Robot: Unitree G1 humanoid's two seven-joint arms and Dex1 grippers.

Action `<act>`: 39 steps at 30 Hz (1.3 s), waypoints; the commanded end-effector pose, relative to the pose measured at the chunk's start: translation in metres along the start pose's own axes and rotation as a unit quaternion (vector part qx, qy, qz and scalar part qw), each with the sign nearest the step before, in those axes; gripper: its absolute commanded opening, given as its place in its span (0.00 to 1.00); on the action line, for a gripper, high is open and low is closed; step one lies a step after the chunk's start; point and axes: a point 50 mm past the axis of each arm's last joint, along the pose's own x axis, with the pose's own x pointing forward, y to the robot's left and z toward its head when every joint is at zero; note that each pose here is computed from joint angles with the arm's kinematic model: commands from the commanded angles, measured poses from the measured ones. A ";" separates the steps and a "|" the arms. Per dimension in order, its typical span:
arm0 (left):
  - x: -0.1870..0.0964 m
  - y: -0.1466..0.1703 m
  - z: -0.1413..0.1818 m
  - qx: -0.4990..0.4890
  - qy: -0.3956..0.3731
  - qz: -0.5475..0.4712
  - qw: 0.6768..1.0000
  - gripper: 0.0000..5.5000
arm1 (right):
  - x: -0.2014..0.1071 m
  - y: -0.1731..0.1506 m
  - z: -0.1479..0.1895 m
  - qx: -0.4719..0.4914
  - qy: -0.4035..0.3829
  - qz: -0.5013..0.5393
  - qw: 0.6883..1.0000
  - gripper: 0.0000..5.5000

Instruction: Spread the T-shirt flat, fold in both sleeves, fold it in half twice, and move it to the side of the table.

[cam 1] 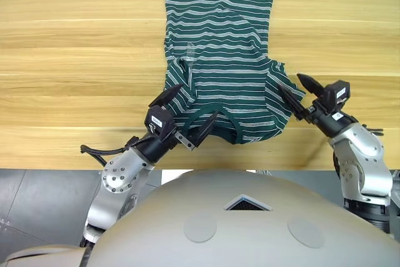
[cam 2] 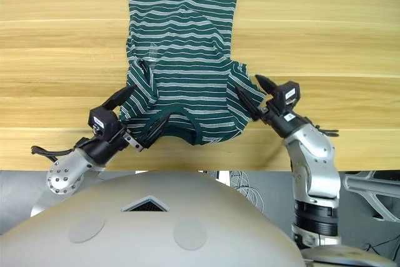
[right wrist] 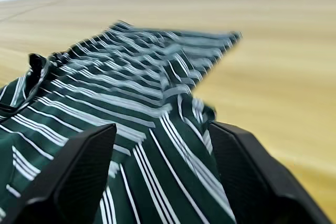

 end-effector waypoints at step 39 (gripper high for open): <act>-0.001 0.009 -0.063 -0.003 0.080 0.029 0.996 0.98 | 0.008 -0.006 -0.024 0.087 0.060 -0.115 0.988 0.08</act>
